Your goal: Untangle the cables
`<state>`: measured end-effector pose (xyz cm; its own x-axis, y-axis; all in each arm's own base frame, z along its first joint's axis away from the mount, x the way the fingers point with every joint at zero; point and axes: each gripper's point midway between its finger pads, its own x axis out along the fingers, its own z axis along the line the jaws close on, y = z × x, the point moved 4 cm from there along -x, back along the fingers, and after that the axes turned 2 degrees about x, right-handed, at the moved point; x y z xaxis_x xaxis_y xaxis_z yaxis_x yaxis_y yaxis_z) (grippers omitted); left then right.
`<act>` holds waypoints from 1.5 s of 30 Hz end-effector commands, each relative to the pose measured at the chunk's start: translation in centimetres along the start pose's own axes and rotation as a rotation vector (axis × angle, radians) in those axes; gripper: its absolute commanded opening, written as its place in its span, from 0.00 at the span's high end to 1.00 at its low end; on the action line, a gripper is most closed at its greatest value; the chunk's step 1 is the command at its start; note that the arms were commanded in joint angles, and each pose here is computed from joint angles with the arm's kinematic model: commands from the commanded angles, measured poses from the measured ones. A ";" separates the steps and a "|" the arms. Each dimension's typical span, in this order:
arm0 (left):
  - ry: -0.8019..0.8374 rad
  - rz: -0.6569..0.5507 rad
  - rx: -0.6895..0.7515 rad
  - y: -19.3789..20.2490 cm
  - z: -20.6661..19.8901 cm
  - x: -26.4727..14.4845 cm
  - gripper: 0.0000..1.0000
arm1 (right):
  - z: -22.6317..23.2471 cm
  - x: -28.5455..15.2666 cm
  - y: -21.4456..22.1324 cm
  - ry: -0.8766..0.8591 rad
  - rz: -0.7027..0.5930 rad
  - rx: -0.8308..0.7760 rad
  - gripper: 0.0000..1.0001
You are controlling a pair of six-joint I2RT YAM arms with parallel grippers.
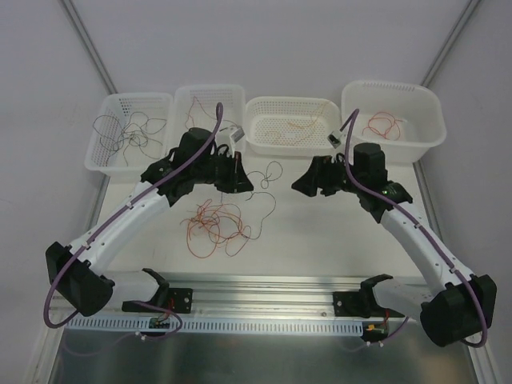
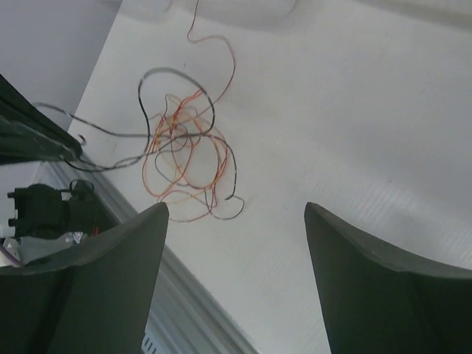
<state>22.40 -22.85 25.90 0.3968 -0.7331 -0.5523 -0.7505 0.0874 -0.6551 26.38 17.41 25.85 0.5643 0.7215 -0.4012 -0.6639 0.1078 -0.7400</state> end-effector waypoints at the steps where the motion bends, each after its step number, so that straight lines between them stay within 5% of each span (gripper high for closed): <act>1: 0.024 -0.072 -0.001 -3.4 -2.4 0.0 1.00 | 3.6 -0.6 0.5 -0.138 -0.058 -0.041 0.22; 11: -0.061 -0.196 0.032 -9.2 -3.1 0.8 0.99 | 1.7 2.5 6.6 -0.107 -0.014 0.062 0.23; 13: -0.083 -0.145 0.015 -8.5 -2.0 2.9 0.82 | 1.4 3.0 7.5 -0.072 -0.006 0.060 0.22; 16: -0.082 -0.066 -0.010 -7.1 -0.9 5.0 0.76 | 0.9 3.4 8.3 -0.023 -0.003 0.072 0.23; 18: -0.093 -0.034 -0.022 -6.0 -0.3 5.7 0.64 | 0.7 3.8 8.7 0.002 0.007 0.091 0.23; 23: -0.182 -0.023 -0.008 -3.6 1.8 4.9 0.33 | 0.9 5.6 10.3 0.055 0.073 0.108 0.25; 30: -0.275 -0.035 0.006 0.8 3.6 1.3 0.09 | 1.2 8.4 12.6 0.228 0.164 0.137 0.30; 38: -0.352 0.079 -0.132 7.4 6.4 1.6 0.10 | 1.8 12.5 13.7 0.300 0.190 0.171 0.38; 45: -0.396 0.140 -0.215 9.0 7.6 3.3 0.13 | 0.2 14.9 15.0 0.469 0.181 0.223 0.50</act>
<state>20.60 -19.03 14.68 0.4174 -0.4208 -0.8054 -0.8787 0.0393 -0.4758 23.36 29.83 9.01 0.4993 0.4469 -0.7423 -0.8539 0.1083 -0.5091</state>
